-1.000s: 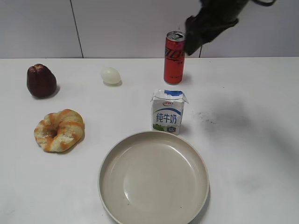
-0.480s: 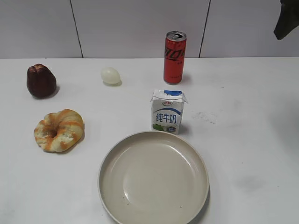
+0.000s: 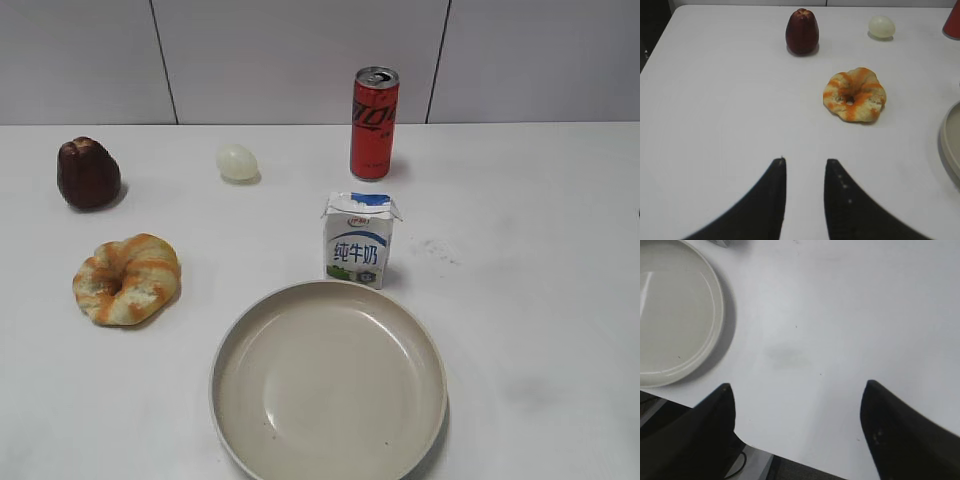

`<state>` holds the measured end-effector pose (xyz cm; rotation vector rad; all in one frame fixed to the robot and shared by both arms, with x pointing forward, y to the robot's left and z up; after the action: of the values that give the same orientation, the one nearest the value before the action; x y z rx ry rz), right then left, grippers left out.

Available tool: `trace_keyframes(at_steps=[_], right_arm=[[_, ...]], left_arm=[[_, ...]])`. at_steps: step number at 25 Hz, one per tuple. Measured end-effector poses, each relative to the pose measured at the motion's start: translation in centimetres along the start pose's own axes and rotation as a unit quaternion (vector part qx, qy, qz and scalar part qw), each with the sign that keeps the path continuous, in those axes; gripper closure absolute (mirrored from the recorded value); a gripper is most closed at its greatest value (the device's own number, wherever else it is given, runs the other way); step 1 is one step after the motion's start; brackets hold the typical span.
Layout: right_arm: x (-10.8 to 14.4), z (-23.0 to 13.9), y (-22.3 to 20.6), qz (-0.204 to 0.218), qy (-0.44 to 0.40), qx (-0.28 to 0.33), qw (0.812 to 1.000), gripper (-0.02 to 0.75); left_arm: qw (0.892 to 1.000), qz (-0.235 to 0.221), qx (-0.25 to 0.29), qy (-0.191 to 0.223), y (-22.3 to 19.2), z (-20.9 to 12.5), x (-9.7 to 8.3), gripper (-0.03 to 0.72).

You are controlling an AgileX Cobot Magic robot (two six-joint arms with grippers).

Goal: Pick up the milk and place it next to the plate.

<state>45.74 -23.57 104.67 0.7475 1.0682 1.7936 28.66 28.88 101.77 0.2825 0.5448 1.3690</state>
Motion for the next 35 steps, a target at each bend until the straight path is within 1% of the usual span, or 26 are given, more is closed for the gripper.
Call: trace_keyframes(at_steps=[3, 8, 12, 17, 22, 26, 35], right_arm=[[0.6, -4.1, 0.2, -0.017, -0.005, -0.025, 1.000, 0.150], [1.9, -10.7, 0.0, -0.029, -0.004, -0.073, 0.997, 0.150], [2.6, -13.8, 0.6, -0.042, 0.006, -0.135, 0.990, 0.150], [3.1, -15.0, 2.6, -0.064, 0.021, -0.229, 0.971, 0.150], [3.2, -15.9, 4.0, -0.094, 0.036, -0.313, 0.944, 0.150], [3.0, -16.0, 4.1, -0.104, 0.040, -0.324, 0.940, 0.150], [3.0, -16.1, 4.1, -0.105, 0.040, -0.323, 0.940, 0.150]], left_arm=[[1.000, 0.000, 0.000, 0.000, 0.0, 0.0, 0.0, 0.479], [1.000, 0.000, 0.000, 0.000, 0.0, 0.0, 0.0, 0.479], [1.000, 0.000, 0.000, 0.000, 0.0, 0.0, 0.0, 0.479], [1.000, 0.000, 0.000, 0.000, 0.0, 0.0, 0.0, 0.479], [1.000, 0.000, 0.000, 0.000, 0.0, 0.0, 0.0, 0.479], [1.000, 0.000, 0.000, 0.001, 0.0, 0.0, 0.0, 0.479], [1.000, 0.000, 0.000, 0.000, 0.0, 0.0, 0.0, 0.479]])
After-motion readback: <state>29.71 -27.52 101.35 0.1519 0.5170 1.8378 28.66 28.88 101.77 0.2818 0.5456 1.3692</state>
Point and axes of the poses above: a point on each arm's last joint axis where the gripper is mounted, y pointing back along that axis away from the gripper, x along the wrist's bending axis when the last joint is at zero, z = x × y, the point moved 6 cm from there along -y, pointing out along that axis toward the gripper, and after that the axes turned 8 degrees about y, right-handed, at the moved point
